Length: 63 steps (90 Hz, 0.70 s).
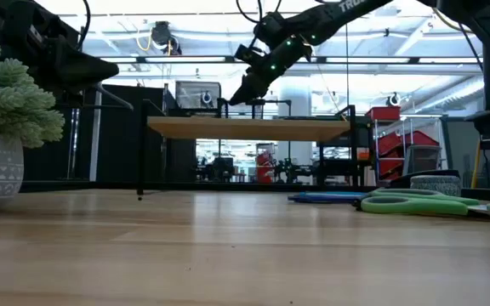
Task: Pick and place office supplies into organizer
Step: Put the black desk organizer on the shelf, then put the black pen into the desk organizer on the shelf
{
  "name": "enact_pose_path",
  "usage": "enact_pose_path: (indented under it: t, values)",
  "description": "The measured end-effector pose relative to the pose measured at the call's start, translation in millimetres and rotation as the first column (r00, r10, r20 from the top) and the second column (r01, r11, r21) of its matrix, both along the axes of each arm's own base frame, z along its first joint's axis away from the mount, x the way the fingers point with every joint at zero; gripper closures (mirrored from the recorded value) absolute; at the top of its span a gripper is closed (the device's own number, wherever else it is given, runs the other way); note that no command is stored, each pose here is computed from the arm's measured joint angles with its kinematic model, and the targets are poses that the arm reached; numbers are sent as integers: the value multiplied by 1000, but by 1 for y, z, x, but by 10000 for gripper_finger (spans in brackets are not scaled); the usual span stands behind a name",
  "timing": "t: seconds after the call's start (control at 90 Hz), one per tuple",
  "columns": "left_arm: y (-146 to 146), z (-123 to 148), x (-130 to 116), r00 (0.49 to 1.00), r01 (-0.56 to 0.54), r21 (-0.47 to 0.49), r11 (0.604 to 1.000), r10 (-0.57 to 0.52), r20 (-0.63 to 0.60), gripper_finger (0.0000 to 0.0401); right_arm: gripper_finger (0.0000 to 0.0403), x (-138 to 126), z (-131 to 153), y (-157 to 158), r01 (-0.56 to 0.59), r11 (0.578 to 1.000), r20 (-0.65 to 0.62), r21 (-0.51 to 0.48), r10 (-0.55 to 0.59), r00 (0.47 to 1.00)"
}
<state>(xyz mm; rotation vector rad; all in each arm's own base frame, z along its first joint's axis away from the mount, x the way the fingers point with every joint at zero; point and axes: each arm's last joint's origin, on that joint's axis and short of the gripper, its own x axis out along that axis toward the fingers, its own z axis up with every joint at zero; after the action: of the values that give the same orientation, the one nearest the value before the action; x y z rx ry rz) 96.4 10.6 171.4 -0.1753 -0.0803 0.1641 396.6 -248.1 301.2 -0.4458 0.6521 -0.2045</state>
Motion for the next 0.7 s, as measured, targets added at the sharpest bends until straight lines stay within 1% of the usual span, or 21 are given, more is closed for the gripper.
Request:
enact_pose_path:
  t: [0.222, 0.367, 0.422, 0.567, 0.644, 0.7]
  values:
    - [0, 0, 0, 1000, 0, 0, 1000, 0, 0, 391, 319, 4, -2, -1, -17, 1000, 11, -26, 17, 1000]
    - [0, 0, 0, 1000, 0, 0, 1000, 0, 0, 391, 302, 0, 11, 3, 24, 998, 20, -59, -23, 1000]
    - [0, 0, 0, 1000, 1, -3, 1000, -1, 0, 391, 299, -2, 22, 8, 46, 996, 29, -80, -44, 999]
    - [0, -1, 0, 1000, 1, -30, 1000, -1, -1, 391, 296, -9, 54, 33, 116, 989, 18, -87, -115, 993]
    - [0, -5, 1, 999, -10, -65, 998, 8, -40, 391, 296, -16, 76, 50, 153, 984, 14, -96, -152, 988]
    - [1, -7, 3, 998, -12, -81, 997, 7, -64, 391, 297, -23, 94, 65, 158, 983, 23, -92, -157, 987]
